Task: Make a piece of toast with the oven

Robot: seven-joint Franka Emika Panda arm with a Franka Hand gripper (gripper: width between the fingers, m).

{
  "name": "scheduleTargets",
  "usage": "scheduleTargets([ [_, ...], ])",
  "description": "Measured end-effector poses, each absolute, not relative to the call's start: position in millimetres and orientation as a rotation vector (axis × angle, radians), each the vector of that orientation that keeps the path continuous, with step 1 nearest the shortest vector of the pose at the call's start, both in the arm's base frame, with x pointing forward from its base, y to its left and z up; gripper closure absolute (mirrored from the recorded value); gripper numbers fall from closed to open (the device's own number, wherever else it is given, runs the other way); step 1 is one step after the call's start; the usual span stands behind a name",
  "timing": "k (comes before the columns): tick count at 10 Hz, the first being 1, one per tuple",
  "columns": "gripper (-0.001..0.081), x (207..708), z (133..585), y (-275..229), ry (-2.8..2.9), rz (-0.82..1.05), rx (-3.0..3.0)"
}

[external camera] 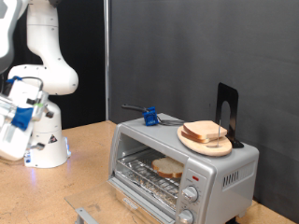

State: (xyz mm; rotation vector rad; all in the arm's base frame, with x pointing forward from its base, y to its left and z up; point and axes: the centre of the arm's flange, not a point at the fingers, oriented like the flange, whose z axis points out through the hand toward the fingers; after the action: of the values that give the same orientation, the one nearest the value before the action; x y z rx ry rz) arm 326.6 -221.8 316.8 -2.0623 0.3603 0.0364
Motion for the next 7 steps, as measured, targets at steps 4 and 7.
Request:
scheduleTargets([
  [4, -0.0002, 323.5, 315.1, -210.5, 0.421, 0.148, -1.978],
  [7, -0.0002, 343.6, 282.8, -217.4, 0.660, 0.183, -2.038],
])
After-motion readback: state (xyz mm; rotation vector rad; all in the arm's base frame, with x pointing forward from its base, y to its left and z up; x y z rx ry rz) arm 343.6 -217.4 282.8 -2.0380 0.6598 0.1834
